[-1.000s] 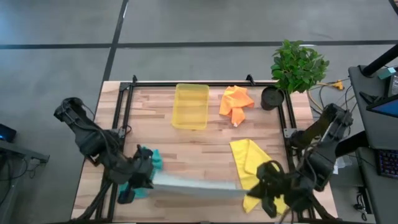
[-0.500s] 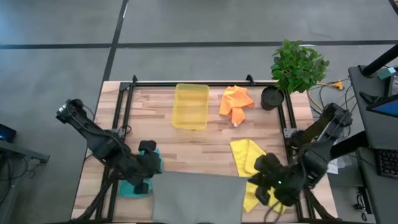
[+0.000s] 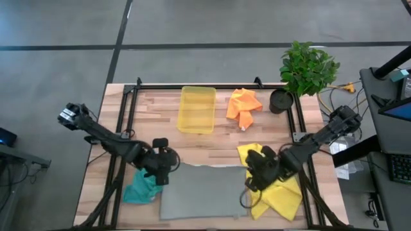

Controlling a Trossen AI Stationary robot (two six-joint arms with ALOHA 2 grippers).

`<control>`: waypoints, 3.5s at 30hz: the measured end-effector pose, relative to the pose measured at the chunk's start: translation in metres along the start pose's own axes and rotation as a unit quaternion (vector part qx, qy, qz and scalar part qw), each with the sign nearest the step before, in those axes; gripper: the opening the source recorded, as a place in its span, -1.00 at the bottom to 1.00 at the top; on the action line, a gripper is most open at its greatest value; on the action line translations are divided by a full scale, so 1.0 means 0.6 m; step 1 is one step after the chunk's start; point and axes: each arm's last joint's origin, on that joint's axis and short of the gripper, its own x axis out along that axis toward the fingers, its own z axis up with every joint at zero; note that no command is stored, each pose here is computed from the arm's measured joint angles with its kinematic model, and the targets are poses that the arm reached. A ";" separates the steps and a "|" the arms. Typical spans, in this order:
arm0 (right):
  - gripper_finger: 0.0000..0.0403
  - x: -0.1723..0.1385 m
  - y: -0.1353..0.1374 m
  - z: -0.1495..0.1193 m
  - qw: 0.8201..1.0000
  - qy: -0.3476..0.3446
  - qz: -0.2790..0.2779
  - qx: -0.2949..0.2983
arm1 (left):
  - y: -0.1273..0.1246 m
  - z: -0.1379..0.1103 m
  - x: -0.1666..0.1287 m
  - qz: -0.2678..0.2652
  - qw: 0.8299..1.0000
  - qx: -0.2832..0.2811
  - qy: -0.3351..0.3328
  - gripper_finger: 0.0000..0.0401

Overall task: Fold microfiber towels
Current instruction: Fold the gray microfiber cloth

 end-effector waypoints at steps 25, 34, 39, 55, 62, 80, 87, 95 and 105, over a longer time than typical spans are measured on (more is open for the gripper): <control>-0.96 0.116 -0.130 0.074 0.996 -0.002 -0.080 0.045 | 0.129 -0.059 0.118 0.104 0.990 -0.074 0.052 -0.98; -0.65 0.120 -0.165 0.106 0.994 0.004 -0.086 0.063 | 0.171 -0.052 0.123 0.138 0.986 -0.076 0.054 -0.46; -0.40 0.100 -0.170 0.117 0.995 -0.027 -0.094 0.032 | 0.199 -0.064 0.108 0.157 0.977 -0.082 0.121 -0.22; -0.32 -0.002 -0.047 -0.024 0.986 -0.045 0.096 -0.125 | 0.108 -0.085 -0.039 -0.203 0.972 -0.112 0.039 -0.19; -0.39 0.012 -0.019 -0.086 0.988 -0.043 0.079 -0.127 | -0.035 -0.104 -0.054 -0.249 0.968 -0.029 -0.019 -0.19; -0.40 0.025 -0.012 -0.102 0.979 -0.035 0.067 -0.190 | -0.292 -0.096 0.078 -0.141 0.975 0.139 0.098 -0.20; -0.40 0.024 -0.012 -0.103 0.979 -0.033 0.070 -0.190 | -0.287 -0.115 0.103 -0.095 0.977 0.067 0.181 -0.21; -0.40 0.029 0.012 -0.098 0.972 -0.063 0.132 -0.186 | -0.279 -0.116 0.109 -0.086 0.973 0.088 0.194 -0.64; -0.40 0.065 0.070 -0.098 0.950 -0.099 0.225 -0.192 | -0.275 -0.132 0.096 -0.083 0.976 0.124 0.159 -0.97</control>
